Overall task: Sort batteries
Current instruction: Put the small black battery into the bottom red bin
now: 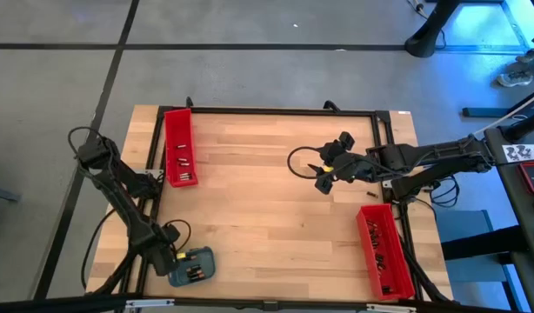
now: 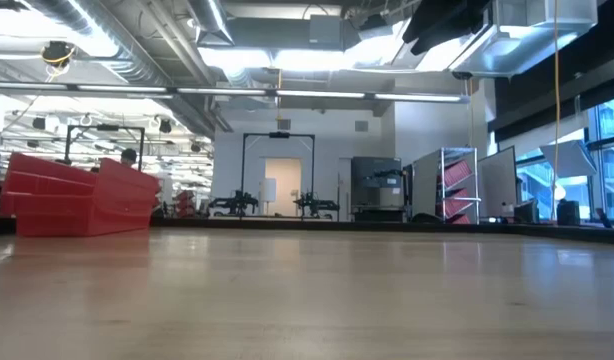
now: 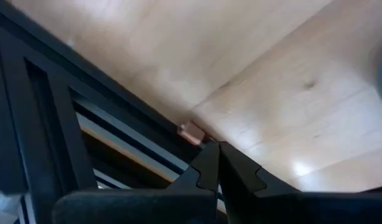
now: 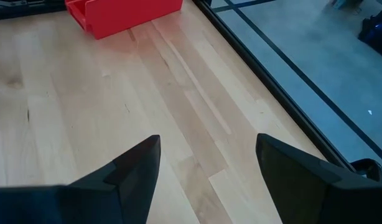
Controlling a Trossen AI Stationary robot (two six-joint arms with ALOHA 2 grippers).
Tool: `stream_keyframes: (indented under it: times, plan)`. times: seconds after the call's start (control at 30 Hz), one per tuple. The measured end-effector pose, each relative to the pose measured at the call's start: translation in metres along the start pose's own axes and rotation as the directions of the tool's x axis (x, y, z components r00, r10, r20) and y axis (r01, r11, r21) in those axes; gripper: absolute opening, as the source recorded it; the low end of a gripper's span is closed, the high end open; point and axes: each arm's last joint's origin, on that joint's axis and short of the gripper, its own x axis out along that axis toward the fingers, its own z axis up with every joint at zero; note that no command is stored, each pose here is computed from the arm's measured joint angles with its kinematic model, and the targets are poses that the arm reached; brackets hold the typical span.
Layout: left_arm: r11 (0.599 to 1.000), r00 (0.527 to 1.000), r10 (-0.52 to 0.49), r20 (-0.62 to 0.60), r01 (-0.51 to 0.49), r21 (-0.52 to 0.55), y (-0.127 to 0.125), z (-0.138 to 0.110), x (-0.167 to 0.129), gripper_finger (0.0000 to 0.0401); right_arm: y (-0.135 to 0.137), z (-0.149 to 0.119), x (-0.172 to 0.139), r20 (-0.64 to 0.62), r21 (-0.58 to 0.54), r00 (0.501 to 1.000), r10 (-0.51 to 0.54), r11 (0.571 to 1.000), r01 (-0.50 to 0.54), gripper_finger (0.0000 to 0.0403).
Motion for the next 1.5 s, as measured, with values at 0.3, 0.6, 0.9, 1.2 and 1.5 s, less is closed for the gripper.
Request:
stream_keyframes:
  times: [0.3, 0.6, 0.9, 1.2, 1.5]
  plan:
    - [0.999, 0.998, 0.046, -0.05, -0.047, -0.021, -0.001, 0.008, 0.005, 0.0001, -0.001, 0.0, 0.0, -0.007, 0.0, 1.0, 0.003, 1.0, -0.003, 0.0266]
    - [0.993, 0.982, 0.114, -0.153, -0.113, 0.019, -0.005, 0.013, 0.016, 0.0, -0.001, 0.0, 0.0, -0.007, -0.001, 1.0, 0.002, 1.0, -0.002, 0.0266]
    - [0.995, 0.985, 0.095, -0.141, -0.096, -0.002, -0.008, 0.026, 0.014, 0.0, -0.001, 0.0, 0.0, -0.007, -0.001, 1.0, 0.002, 1.0, -0.002, 0.0266]
    - [0.997, 0.996, 0.075, -0.05, -0.076, -0.026, -0.018, 0.03, -0.002, 0.0, -0.001, 0.0, 0.0, -0.007, -0.001, 1.0, 0.002, 1.0, -0.002, 0.0266]
    - [0.996, 0.997, 0.078, -0.009, -0.079, -0.051, -0.028, 0.029, -0.027, 0.0003, -0.001, 0.0, 0.0, -0.009, -0.002, 1.0, 0.002, 1.0, -0.002, 0.0266]
